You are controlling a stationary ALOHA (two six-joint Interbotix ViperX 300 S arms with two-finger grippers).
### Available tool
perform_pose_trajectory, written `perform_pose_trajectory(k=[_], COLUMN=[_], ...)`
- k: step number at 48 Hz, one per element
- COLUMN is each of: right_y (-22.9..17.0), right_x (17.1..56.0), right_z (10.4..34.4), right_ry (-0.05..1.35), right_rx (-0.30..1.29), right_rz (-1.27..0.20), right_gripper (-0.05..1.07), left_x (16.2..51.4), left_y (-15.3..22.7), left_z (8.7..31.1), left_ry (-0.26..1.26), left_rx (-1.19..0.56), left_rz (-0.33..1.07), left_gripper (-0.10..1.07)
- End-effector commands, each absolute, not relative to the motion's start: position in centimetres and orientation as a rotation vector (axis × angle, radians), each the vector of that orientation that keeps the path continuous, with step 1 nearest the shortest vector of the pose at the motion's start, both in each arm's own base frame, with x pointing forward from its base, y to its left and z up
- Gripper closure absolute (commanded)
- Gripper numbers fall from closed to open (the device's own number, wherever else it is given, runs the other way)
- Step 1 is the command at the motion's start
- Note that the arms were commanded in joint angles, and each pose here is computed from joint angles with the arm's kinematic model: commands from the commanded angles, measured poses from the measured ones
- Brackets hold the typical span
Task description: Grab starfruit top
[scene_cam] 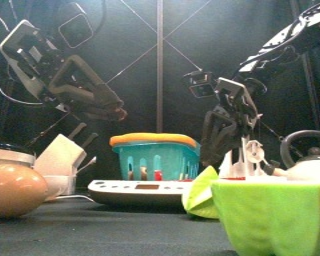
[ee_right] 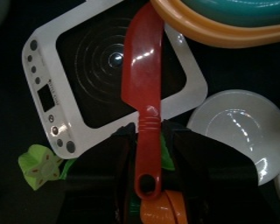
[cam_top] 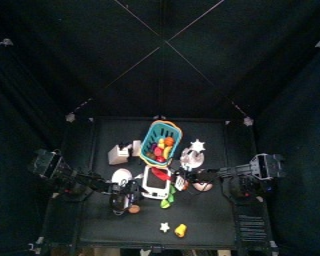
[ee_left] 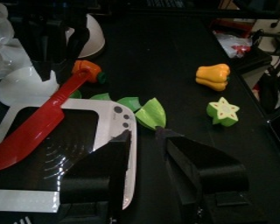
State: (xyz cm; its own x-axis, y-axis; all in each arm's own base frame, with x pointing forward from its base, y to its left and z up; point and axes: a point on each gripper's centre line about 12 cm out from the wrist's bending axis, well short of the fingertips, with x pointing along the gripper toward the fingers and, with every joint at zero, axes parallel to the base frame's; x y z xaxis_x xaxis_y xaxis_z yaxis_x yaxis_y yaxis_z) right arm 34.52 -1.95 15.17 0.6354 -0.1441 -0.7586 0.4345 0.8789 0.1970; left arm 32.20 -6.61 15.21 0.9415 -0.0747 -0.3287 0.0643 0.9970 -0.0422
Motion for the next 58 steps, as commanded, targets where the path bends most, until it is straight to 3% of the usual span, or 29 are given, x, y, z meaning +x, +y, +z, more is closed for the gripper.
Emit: perform_pose_trajectory(k=[1, 21, 29, 43, 58], right_y=[-1.0, 8.4, 8.9, 9.6, 10.2], right_x=[35.1, 36.0, 37.3, 38.7, 39.3], right_z=[17.5, 18.5, 17.6, 16.3, 14.7], right_ry=[0.762, 0.73, 0.753, 0.778, 0.812], right_rx=[0.362, 0.013, 0.019, 0.011, -0.019], right_rz=[-0.3, 0.018, 0.011, 0.013, 0.016], right_gripper=[0.31, 0.31, 0.25, 0.02, 0.01], left_x=[32.5, 31.5, 30.6, 30.0, 29.7], left_y=[-6.5, -6.3, -6.0, -5.9, -5.8], left_z=[16.1, 17.1, 17.5, 17.2, 16.8], left_ry=[0.3, 0.275, 0.264, 0.272, 0.284], left_rx=[-0.035, -0.04, -0.042, -0.045, -0.042], left_rz=[-0.068, -0.07, -0.073, -0.071, -0.069], left_gripper=[0.26, 0.26, 0.26, 0.26, 0.26])
